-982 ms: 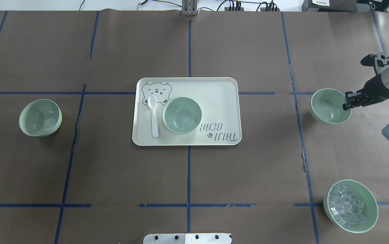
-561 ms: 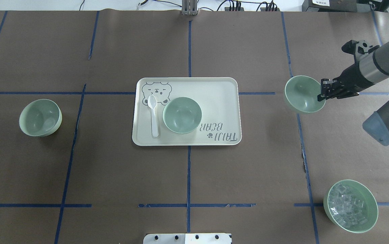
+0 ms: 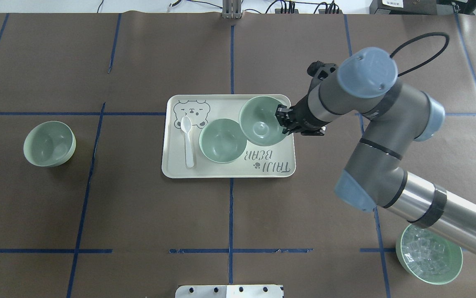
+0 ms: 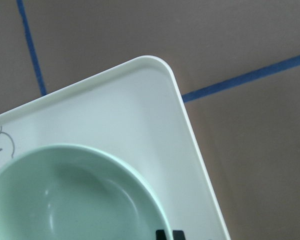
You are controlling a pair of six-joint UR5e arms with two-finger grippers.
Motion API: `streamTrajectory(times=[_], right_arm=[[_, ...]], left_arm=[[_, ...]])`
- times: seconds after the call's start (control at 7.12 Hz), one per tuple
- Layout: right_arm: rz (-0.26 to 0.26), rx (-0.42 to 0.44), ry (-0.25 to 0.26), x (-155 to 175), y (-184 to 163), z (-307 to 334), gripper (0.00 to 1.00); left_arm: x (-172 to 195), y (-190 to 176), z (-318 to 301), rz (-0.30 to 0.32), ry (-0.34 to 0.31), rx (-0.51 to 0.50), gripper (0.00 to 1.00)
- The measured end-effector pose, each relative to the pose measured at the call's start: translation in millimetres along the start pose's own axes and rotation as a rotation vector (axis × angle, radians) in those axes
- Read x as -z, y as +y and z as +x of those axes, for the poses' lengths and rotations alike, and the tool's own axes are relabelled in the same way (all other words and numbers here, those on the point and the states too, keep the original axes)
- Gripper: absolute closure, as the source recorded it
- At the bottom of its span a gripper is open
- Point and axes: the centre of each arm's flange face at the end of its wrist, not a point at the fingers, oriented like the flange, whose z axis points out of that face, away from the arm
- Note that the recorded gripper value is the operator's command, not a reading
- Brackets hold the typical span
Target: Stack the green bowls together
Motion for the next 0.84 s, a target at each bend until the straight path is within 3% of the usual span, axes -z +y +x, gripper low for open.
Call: streamTrajectory(times=[0.28,0.84], right_arm=[[0.017,-0.030,-0.001,-12.1,42.2,-48.9,1.00],[0.017,-0.057,0.020,-33.2,49.9,-75.5,1.00]], left_arm=[[-1.8,-0.4,0.7,-0.002,0.001,-0.004,0.00],[-2.2,-0.9,2.4,-0.002,0.001,-0.007,0.00]])
